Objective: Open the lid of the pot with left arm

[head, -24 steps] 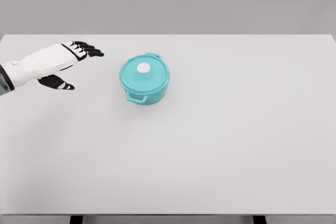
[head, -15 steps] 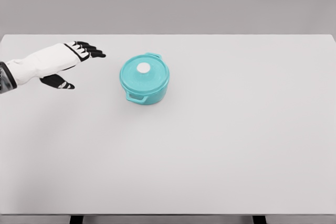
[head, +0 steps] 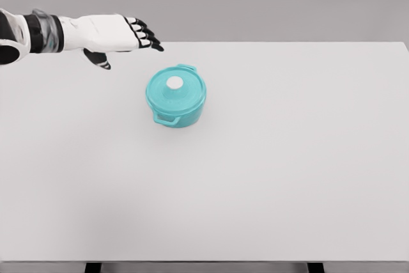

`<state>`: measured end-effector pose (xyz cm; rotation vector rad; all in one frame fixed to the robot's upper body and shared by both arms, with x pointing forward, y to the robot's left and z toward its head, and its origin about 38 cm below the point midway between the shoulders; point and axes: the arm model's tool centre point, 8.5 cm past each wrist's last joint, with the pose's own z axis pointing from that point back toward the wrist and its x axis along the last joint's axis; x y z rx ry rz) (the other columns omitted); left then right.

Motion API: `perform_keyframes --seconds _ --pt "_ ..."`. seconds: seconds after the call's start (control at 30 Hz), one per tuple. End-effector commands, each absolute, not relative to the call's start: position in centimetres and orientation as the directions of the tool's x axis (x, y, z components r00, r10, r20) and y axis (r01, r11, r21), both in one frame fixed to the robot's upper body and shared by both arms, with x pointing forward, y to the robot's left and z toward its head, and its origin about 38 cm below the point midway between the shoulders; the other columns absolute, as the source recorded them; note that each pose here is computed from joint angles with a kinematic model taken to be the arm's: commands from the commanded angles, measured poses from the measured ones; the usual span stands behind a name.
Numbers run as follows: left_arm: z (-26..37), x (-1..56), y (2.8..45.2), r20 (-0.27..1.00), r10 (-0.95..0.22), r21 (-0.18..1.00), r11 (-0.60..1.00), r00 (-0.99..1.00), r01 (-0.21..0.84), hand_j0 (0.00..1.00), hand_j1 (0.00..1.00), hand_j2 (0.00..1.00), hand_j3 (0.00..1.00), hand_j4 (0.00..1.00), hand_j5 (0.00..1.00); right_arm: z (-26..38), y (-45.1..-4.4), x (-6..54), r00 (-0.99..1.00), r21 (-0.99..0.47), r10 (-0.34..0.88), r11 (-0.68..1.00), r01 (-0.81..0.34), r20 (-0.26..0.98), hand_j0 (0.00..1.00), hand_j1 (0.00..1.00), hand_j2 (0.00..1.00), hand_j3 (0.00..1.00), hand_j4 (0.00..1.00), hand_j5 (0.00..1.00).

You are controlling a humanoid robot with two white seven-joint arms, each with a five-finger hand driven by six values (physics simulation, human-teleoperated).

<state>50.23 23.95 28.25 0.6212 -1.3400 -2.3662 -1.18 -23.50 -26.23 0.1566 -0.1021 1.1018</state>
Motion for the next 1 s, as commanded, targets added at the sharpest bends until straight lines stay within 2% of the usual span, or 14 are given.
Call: perform_keyframes --seconds 0.0,0.1,0.3,0.57,0.7,0.97 --pt "27.1 50.2 21.6 -0.175 -0.465 0.868 -0.490 -0.868 0.087 1.00 1.00 1.00 1.00 1.00 1.00 -26.2 -23.5 -1.2 0.449 0.076 0.879 0.442 -0.894 0.160 1.00 1.00 1.00 1.00 1.00 1.00" --pt "27.8 50.1 18.6 -0.132 -0.427 0.897 -0.436 -0.895 0.075 1.00 1.00 1.00 1.00 1.00 1.00 -26.2 -23.5 -1.2 0.449 0.074 0.879 0.443 -0.894 0.160 1.00 1.00 1.00 1.00 1.00 1.00" --pt "26.6 51.4 19.1 -0.089 -0.472 0.899 -0.416 -0.877 0.133 1.00 1.00 1.00 1.00 1.00 1.00 -26.2 -23.5 -1.2 0.449 0.076 0.879 0.442 -0.894 0.160 1.00 1.00 1.00 1.00 1.00 1.00" --pt "25.9 51.2 18.4 -0.075 -0.461 0.900 -0.414 -0.884 0.139 1.00 1.00 1.00 1.00 1.00 1.00 -26.2 -23.5 -1.2 0.449 0.076 0.879 0.442 -0.894 0.160 1.00 1.00 1.00 1.00 1.00 1.00" --pt "24.1 50.6 16.3 -0.057 -0.419 0.883 -0.446 -0.906 0.150 1.00 1.00 1.00 1.00 1.00 1.00 -26.2 -23.5 -1.2 0.449 0.076 0.879 0.442 -0.894 0.160 1.00 1.00 1.00 1.00 1.00 1.00" --pt "23.5 50.4 15.8 -0.053 -0.407 0.876 -0.457 -0.912 0.153 0.87 0.87 0.87 0.87 0.87 0.87 -26.2 -23.5 -1.2 0.449 0.076 0.879 0.442 -0.894 0.160 1.00 1.00 1.00 1.00 1.00 1.00"
